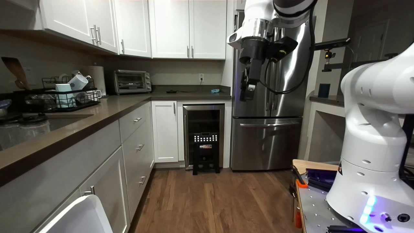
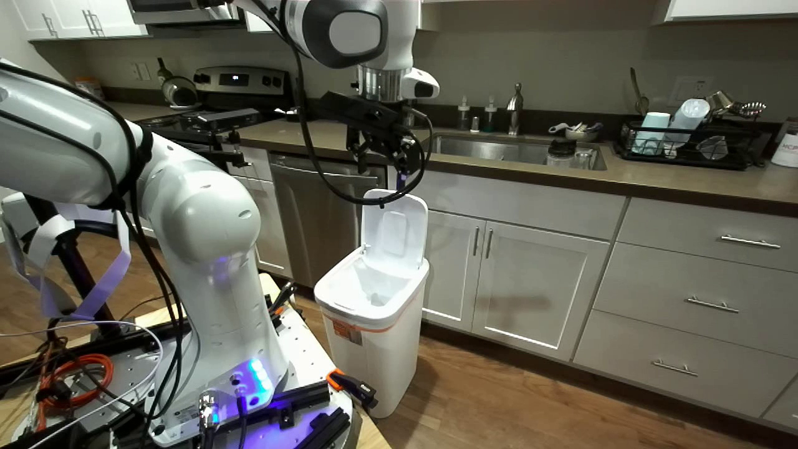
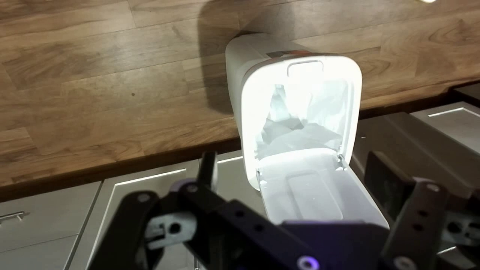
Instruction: Close the trash can.
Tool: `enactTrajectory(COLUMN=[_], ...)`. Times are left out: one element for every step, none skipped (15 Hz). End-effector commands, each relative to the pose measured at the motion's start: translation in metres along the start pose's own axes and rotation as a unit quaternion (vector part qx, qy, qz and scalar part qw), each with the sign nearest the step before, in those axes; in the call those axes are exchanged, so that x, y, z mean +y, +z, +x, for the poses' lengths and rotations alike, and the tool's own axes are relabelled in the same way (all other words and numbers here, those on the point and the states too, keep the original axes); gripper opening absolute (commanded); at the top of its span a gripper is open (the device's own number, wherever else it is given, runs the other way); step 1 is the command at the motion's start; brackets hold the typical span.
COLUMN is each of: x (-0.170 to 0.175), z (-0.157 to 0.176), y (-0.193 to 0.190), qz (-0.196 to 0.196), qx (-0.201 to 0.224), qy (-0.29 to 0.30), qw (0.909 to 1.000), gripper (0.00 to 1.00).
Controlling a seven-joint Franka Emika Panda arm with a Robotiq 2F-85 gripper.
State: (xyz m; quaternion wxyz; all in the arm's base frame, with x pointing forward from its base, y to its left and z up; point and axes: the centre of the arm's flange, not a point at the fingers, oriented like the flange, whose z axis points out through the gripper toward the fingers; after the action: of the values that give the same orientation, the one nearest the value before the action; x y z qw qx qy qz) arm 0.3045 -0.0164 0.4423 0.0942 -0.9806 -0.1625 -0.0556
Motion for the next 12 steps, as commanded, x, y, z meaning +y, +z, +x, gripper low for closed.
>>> enactTrajectory(x=[-0.0001,-0.0003,-0.0003,-0.0003,-0.0005,-0.0005,-0.0009,-0.0010,-0.0017,-0.0020,-0.0025,-0.0027], z=[0.0000,-0.0003,-0.0003,-0.0002,-0.0003,-0.0004,-0.0005,-0.0005,-0.0006,-0.0006,-0.0007,-0.0005], y=[-0.0004,-0.0003,-0.0004,-0.0006,-0.0007,-0.0009,-0.0011,-0.0012,-0.0012,-0.0009,-0.0009,-0.0011], qz=[0.000,0.003,0.002,0.002,-0.001,-0.002,-0.004,-0.010,-0.009,-0.013,-0.010,-0.008], qx=[-0.003,-0.004,-0.004,-0.005,-0.006,-0.007,-0.008,-0.006,-0.007,-0.004,-0.006,-0.008], qy=[0.001,0.003,0.004,0.005,0.005,0.006,0.009,0.013,0.017,0.019,0.021,0.022], qw=[1.0000,1.0000,1.0000,1.0000,1.0000,1.0000,0.9999,0.9999,0.9998,0.9997,0.9997,0.9997], gripper=[1.00,1.00,1.00,1.00,1.00,1.00,1.00,1.00,1.00,1.00,1.00,1.00])
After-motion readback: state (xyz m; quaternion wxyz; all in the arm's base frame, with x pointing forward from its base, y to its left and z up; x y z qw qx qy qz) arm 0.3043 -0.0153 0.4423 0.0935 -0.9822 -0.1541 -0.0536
